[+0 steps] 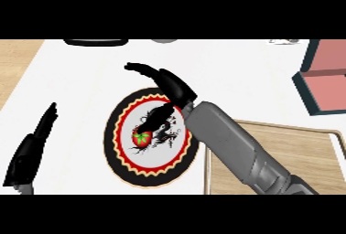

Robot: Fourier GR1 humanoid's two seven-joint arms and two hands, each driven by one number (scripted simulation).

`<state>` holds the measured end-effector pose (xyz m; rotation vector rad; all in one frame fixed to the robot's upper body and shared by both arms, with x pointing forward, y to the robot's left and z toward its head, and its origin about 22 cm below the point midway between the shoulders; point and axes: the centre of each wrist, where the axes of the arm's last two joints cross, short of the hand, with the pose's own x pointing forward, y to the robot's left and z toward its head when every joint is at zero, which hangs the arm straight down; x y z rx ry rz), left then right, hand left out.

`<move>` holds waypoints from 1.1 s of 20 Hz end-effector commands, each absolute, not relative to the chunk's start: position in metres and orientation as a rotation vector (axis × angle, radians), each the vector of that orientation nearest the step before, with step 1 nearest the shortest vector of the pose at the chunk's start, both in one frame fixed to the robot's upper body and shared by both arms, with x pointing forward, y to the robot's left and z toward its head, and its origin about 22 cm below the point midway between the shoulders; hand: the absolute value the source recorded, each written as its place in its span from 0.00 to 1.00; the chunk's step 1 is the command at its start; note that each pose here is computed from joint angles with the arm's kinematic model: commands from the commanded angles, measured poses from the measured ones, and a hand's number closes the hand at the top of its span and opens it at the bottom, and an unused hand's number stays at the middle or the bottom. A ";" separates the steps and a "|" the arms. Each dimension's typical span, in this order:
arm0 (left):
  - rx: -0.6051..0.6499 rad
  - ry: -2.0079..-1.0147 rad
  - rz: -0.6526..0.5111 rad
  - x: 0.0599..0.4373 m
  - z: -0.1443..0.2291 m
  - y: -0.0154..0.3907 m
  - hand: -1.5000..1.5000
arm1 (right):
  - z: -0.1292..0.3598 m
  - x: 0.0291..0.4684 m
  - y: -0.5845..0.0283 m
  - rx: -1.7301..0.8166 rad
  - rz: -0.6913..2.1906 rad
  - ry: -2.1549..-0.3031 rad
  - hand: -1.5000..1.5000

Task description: Pick the tomato from the tray and place it in the plate

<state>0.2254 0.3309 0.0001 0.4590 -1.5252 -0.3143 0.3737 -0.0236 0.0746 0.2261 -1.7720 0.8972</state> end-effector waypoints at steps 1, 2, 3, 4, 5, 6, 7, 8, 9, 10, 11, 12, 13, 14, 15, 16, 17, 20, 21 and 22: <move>0.459 -1.517 -0.307 0.225 -0.009 0.340 0.50 | 0.067 0.400 -0.067 0.251 0.740 -1.739 0.00; 0.472 -1.529 -0.305 0.235 -0.003 0.327 0.50 | 0.088 0.409 -0.063 0.320 0.683 -1.744 0.00; 0.464 -1.523 -0.300 0.235 -0.002 0.321 0.50 | 0.064 0.403 -0.083 0.357 0.621 -1.754 0.00; 0.440 -1.529 -0.316 0.217 -0.005 0.336 0.50 | 0.086 0.422 -0.095 0.379 0.587 -1.760 0.00; 0.463 -1.530 -0.306 0.222 0.001 0.336 0.50 | 0.077 0.424 -0.113 0.396 0.588 -1.766 0.00; 0.433 -1.523 -0.310 0.227 -0.006 0.331 0.50 | 0.088 0.434 -0.125 0.394 0.575 -1.774 0.00; 0.452 -1.529 -0.305 0.229 -0.004 0.331 0.50 | 0.067 0.432 -0.121 0.388 0.563 -1.784 0.00; 0.432 -1.542 -0.327 0.234 -0.007 0.327 0.50 | 0.088 0.444 -0.147 0.397 0.538 -1.807 0.00; 0.452 -1.535 -0.311 0.228 0.006 0.333 0.50 | 0.064 0.437 -0.153 0.419 0.546 -1.800 0.00; 0.442 -1.541 -0.317 0.235 0.000 0.331 0.50 | 0.090 0.449 -0.165 0.432 0.564 -1.813 0.00; 0.441 -1.557 -0.313 0.236 -0.003 0.322 0.50 | 0.078 0.449 -0.165 0.411 0.547 -1.830 0.00; 0.414 -1.542 -0.310 0.228 -0.006 0.324 0.50 | 0.081 0.451 -0.187 0.423 0.555 -1.838 0.00; 0.434 -1.551 -0.333 0.230 0.002 0.334 0.50 | 0.076 0.450 -0.188 0.395 0.582 -1.860 0.00; 0.444 -1.540 -0.326 0.217 -0.002 0.337 0.50 | 0.074 0.449 -0.211 0.393 0.588 -1.852 0.00; 0.431 -1.565 -0.337 0.235 0.009 0.334 0.50 | 0.080 0.454 -0.199 0.378 0.609 -1.848 0.00; 0.414 -1.553 -0.334 0.227 0.009 0.334 0.50 | 0.079 0.453 -0.211 0.373 0.618 -1.873 0.00; 0.445 -1.574 -0.330 0.241 0.012 0.328 0.50 | 0.081 0.454 -0.224 0.390 0.614 -1.879 0.00; 0.433 -1.563 -0.332 0.252 0.003 0.317 0.50 | 0.087 0.458 -0.228 0.375 0.624 -1.865 0.00; 0.418 -1.562 -0.343 0.232 0.002 0.311 0.50 | 0.085 0.456 -0.245 0.365 0.613 -1.864 0.00; 0.408 -1.563 -0.339 0.234 0.009 0.314 0.50 | 0.085 0.454 -0.259 0.355 0.592 -1.864 0.00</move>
